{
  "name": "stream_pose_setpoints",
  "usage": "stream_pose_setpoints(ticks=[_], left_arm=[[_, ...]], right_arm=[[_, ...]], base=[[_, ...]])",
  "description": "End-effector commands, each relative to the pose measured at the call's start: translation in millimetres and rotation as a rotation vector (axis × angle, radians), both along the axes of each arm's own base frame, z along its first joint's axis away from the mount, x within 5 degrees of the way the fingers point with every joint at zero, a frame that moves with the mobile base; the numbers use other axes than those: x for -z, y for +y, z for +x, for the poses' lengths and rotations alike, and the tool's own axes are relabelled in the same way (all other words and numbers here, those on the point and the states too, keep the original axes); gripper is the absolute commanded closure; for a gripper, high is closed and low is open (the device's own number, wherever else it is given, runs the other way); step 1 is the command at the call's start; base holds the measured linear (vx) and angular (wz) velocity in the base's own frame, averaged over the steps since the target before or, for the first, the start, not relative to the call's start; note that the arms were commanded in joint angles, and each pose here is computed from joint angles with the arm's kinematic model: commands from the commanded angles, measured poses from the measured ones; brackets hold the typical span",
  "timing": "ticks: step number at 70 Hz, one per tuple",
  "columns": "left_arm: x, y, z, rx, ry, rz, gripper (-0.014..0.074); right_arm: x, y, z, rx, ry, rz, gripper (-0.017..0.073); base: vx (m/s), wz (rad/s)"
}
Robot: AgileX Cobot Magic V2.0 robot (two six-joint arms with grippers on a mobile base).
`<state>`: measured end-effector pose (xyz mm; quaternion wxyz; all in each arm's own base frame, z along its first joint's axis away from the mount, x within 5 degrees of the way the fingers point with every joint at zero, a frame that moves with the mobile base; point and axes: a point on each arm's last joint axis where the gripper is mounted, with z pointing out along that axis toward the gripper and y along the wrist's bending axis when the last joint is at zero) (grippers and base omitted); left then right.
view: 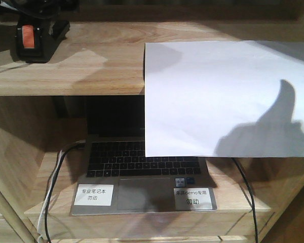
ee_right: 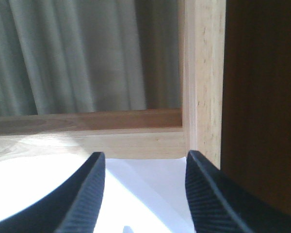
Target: Grab stapler and paper to desk for stapling
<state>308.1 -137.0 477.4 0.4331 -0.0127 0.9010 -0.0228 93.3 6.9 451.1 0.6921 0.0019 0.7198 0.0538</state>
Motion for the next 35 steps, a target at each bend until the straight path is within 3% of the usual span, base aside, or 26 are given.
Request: stream_pose_setpoints(ticks=[1, 8, 19, 24, 35], left_arm=[[-22.8, 5.4, -9.7, 0.033, -0.111, -0.020, 0.0031], [-21.0, 5.2, -9.1, 0.030, -0.099, -0.016, 0.0069], [-19.5, 6.0, -10.0, 0.023, -0.079, -0.011, 0.0200], [-19.5, 6.0, -10.1, 0.023, -0.079, -0.011, 0.0293], [-20.0, 6.6, -11.5, 0.020, -0.074, -0.016, 0.0588]], right_arm=[[-14.4, -1.1, -0.9, 0.012, -0.090, -0.003, 0.0203], [-14.4, -1.1, -0.9, 0.012, -0.090, -0.003, 0.0203], [-14.4, -1.1, -0.9, 0.012, -0.090, -0.003, 0.0203], [-14.4, -1.1, -0.9, 0.012, -0.090, -0.003, 0.0203], [-14.4, -1.1, -0.9, 0.012, -0.090, -0.003, 0.0203]], base=[[0.00, 0.00], [0.00, 0.00], [0.00, 0.00], [0.00, 0.00], [0.00, 0.00]])
